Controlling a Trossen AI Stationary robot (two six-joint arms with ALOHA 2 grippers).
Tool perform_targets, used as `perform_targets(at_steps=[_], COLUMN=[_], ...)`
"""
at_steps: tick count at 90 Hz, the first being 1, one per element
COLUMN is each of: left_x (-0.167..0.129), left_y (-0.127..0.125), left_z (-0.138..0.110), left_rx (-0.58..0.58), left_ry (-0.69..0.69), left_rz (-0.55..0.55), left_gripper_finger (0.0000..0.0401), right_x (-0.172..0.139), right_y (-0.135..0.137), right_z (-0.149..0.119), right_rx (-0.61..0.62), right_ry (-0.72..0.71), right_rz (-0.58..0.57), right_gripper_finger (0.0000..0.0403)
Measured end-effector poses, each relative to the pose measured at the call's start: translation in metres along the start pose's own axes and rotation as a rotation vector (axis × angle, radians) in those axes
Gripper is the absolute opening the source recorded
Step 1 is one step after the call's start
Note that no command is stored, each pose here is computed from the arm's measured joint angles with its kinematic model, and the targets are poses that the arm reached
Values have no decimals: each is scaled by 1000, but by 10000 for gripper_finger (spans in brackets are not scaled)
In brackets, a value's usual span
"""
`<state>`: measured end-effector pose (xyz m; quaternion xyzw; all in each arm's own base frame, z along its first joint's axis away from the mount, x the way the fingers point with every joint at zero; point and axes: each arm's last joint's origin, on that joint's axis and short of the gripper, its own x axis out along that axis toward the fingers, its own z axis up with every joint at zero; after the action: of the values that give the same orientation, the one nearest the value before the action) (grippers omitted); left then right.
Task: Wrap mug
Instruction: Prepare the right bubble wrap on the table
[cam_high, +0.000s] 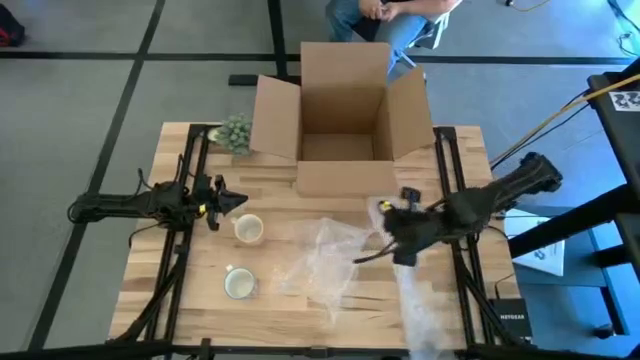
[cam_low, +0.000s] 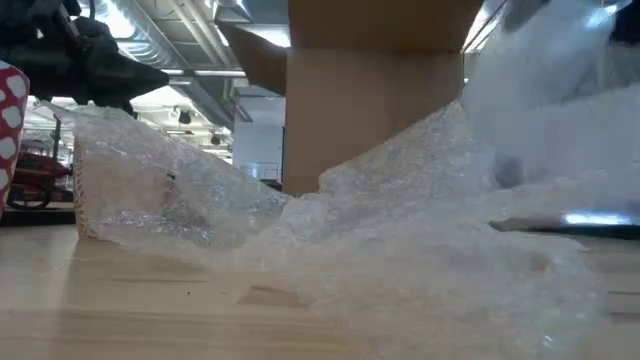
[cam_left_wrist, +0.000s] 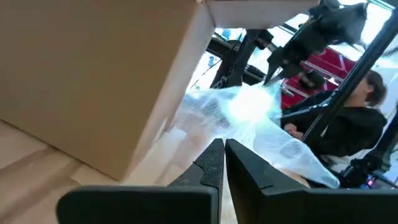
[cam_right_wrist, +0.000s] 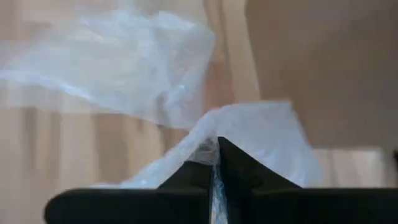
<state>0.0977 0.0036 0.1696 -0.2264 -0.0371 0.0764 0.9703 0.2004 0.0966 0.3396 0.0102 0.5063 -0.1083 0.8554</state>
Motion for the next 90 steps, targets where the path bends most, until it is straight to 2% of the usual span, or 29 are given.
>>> perform_targets(at_steps=[11, 18, 27, 34, 41, 48, 57, 67, 77, 90], left_x=[0, 0, 0, 0, 0, 0, 0, 0, 0, 0], left_y=[0, 0, 0, 0, 1, 0, 0, 0, 0, 0], left_z=[0, 0, 0, 0, 0, 1, 1, 1, 1, 1], left_rx=[-10, -10, -4, 6, 8, 8, 7, 5, 6, 4], left_ry=[0, 0, -2, -6, -11, -14, -17, -18, -20, -20], left_rz=[0, 0, 2, 11, 20, 20, 18, 18, 17, 16], left_gripper_finger=[0, 0, 0, 0, 0, 0, 0, 0, 0, 0], right_x=[-11, -5, 9, 24, 42, 66, 94, 121, 142, 143], right_y=[-12, -7, 12, 22, 24, 21, 13, 7, 0, -7], right_z=[-23, -24, -10, 2, 11, 15, 16, 17, 20, 27], right_rx=[146, 203, 154, 92, 57, 43, 58, 102, 142, 183], right_ry=[23, -29, -148, -214, -221, -170, -122, -112, -56, -17], right_rz=[-35, 6, 116, 142, 108, 25, -72, -99, -58, 79], right_gripper_finger=[0, 0, 0, 0, 0, 0, 0, 3, 30, 107])
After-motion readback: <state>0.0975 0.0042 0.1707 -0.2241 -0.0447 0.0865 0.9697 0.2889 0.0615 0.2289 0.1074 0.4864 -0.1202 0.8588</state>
